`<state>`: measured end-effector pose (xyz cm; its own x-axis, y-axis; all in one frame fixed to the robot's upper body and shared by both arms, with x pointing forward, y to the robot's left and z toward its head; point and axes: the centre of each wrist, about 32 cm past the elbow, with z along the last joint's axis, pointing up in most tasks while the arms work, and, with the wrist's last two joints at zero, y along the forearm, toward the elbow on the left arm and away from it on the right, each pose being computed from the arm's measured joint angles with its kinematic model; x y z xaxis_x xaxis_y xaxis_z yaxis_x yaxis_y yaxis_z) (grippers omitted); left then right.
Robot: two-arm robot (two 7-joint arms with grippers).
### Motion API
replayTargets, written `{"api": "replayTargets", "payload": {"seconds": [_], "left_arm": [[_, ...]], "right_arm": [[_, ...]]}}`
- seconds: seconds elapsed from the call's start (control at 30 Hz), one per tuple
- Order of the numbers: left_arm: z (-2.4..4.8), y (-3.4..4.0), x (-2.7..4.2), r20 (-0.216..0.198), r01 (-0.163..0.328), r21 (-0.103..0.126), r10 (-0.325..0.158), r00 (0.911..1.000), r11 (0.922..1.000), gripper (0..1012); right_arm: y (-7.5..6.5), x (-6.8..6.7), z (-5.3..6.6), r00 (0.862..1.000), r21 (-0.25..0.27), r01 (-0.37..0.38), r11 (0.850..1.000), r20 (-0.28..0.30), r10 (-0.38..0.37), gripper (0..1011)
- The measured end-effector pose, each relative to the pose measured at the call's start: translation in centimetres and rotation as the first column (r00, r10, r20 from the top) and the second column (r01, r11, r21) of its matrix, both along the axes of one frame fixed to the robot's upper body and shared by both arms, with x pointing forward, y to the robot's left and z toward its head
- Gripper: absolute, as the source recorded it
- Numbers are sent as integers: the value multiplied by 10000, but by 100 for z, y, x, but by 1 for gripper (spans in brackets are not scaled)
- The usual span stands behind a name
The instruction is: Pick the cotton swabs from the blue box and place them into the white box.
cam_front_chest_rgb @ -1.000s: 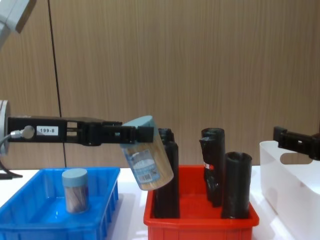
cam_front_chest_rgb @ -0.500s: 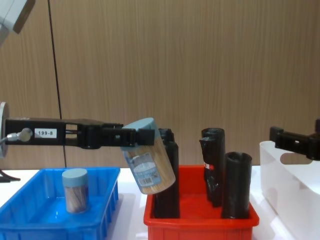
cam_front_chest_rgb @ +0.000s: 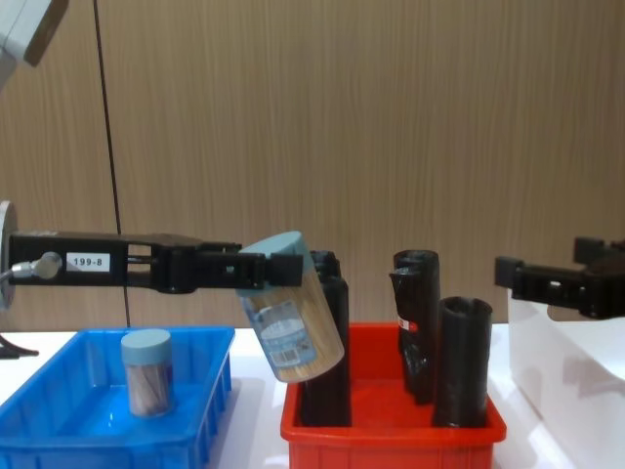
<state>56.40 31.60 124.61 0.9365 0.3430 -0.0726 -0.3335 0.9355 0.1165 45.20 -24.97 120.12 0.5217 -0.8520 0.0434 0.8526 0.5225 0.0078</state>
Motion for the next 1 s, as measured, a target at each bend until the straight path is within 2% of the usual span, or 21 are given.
{"api": "replayTargets", "payload": {"seconds": [0.33,0.5,0.63,0.67,1.0], "left_arm": [[-1,2,-2,-2,10,0,-10,10000,10000,665],[-1,2,-4,-3,17,1,-17,10000,10000,665],[-2,2,-4,-4,19,2,-19,10000,10000,664],[-2,2,-4,-5,20,1,-20,10000,10000,665],[-2,3,-4,-5,20,3,-20,10000,10000,665]], "right_arm": [[-80,82,71,9905,-241,-1334,9908,-379,1325,1002],[-115,141,107,9751,-380,-2150,9759,-639,2123,1002],[-126,188,126,9594,-517,-2741,9603,-835,2694,1002],[-124,211,135,9514,-589,-2998,9522,-925,2938,1002],[-62,337,146,9116,-862,-4015,9118,-1335,3888,1001]]}}
